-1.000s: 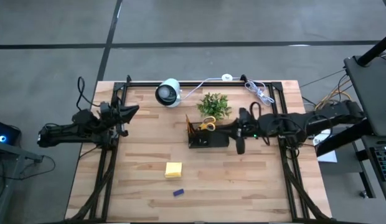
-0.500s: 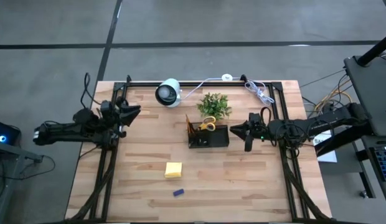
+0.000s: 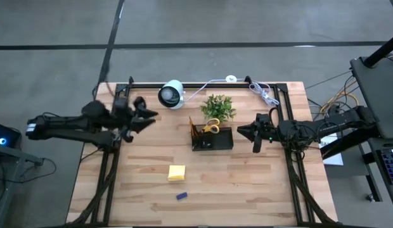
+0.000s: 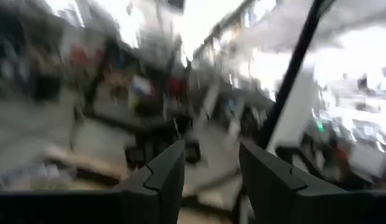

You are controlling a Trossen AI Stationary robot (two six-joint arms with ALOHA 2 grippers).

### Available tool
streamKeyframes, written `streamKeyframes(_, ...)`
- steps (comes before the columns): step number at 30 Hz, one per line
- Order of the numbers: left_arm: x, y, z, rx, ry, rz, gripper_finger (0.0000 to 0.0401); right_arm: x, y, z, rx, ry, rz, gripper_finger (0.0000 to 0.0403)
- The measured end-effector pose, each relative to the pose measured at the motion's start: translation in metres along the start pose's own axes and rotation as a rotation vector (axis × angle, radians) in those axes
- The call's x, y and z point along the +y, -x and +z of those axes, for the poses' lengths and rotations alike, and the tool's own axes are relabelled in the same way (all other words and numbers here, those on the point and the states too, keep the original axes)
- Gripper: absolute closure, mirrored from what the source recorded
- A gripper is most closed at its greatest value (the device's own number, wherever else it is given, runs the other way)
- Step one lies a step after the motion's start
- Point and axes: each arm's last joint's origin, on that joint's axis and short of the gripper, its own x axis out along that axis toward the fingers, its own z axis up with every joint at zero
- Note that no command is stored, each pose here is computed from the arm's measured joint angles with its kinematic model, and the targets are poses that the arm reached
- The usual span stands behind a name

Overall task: Pick and place office supplies into organizer
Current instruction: Put the yellow sticky notes into the black desk organizer

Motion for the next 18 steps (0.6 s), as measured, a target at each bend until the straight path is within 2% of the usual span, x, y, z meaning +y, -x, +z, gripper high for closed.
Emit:
streamKeyframes(4,-0.006,-0.024,0.0,0.214,0.038,-0.005,0.0264,0.0,0.0,0.0,0.001,0.012,0.0,0.0353)
streamKeyframes(8,-0.01,-0.043,-0.013,0.492,0.052,0.056,0.0264,0.0,0.0,0.0,0.003,0.05,0.0,0.0353)
streamKeyframes(13,-0.022,-0.059,-0.019,0.719,0.025,0.071,0.0264,0.0,0.0,-0.001,0.009,0.077,-0.003,0.0353)
streamKeyframes(18,-0.035,-0.076,-0.033,0.848,0.006,0.049,0.0264,-0.003,0.0,-0.004,0.044,0.1,-0.023,0.0353)
